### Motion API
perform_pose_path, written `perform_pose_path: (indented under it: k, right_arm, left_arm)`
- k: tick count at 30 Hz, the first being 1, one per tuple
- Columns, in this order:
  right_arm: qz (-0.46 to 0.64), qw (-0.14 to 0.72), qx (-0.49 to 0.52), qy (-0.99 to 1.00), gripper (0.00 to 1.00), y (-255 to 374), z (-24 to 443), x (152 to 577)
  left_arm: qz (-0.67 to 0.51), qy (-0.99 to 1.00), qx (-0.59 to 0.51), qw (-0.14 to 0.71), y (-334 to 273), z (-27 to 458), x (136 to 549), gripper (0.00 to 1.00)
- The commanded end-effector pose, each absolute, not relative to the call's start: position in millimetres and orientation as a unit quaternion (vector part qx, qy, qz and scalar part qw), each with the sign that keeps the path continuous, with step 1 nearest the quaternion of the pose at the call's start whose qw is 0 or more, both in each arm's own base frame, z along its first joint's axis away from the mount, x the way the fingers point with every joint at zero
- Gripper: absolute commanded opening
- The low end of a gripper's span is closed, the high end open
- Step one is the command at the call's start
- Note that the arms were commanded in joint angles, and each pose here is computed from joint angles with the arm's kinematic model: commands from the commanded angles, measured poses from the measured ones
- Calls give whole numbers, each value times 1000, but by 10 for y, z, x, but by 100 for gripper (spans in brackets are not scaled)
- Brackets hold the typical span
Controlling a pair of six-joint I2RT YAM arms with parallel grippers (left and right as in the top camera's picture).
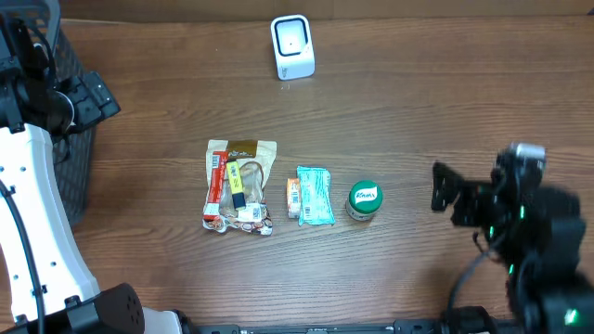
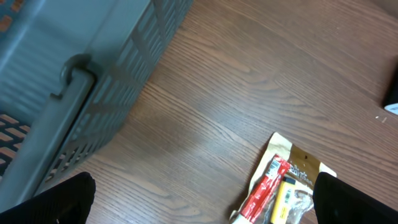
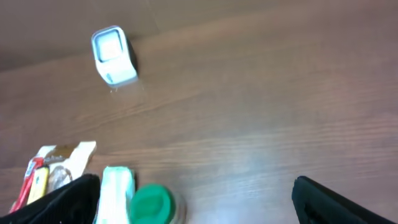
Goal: Scan the item barcode
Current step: 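Move the right gripper over the green-lidded jar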
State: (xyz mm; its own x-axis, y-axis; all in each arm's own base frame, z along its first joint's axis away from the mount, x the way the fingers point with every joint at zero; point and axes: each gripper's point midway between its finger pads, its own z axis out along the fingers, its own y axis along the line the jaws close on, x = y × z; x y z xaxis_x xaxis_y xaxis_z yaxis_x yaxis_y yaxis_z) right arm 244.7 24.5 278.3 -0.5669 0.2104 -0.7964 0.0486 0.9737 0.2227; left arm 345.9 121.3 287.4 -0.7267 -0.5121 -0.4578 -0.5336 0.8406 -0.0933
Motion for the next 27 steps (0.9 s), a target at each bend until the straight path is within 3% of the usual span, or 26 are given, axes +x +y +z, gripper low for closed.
perform_pose_path:
  k: [1, 7, 14, 15, 17, 19, 23, 27]
  right_arm:
    - [100, 375, 119, 914, 100, 293, 2942, 2679]
    - [183, 194, 99, 959, 100, 732, 2680, 2889]
    - [296, 58, 94, 949, 100, 1199, 2226, 3112]
    - [294, 48, 97, 950, 100, 1204, 2157, 3142]
    - [284, 24, 109, 952, 80, 1189, 2021, 3155]
    - [251, -1, 156, 955, 72, 1102, 1885, 3130]
    - [149, -16, 271, 951, 73, 881, 1655, 3062]
    - [109, -26, 284, 952, 79, 991, 1499, 2945]
  left_arm:
    - [22, 927, -278, 250, 1217, 2949, 3461, 100]
    - [22, 927, -278, 250, 1217, 2949, 3462, 100]
    - [22, 927, -278, 250, 1217, 2949, 3461, 100]
    - [22, 927, -278, 250, 1217, 2949, 3461, 100]
    - [22, 927, -278, 250, 1217, 2949, 3461, 100]
    - [22, 927, -278, 250, 1217, 2949, 3461, 100]
    - [22, 927, -278, 250, 1217, 2949, 3461, 100]
    - [22, 927, -278, 250, 1217, 2949, 3461, 100]
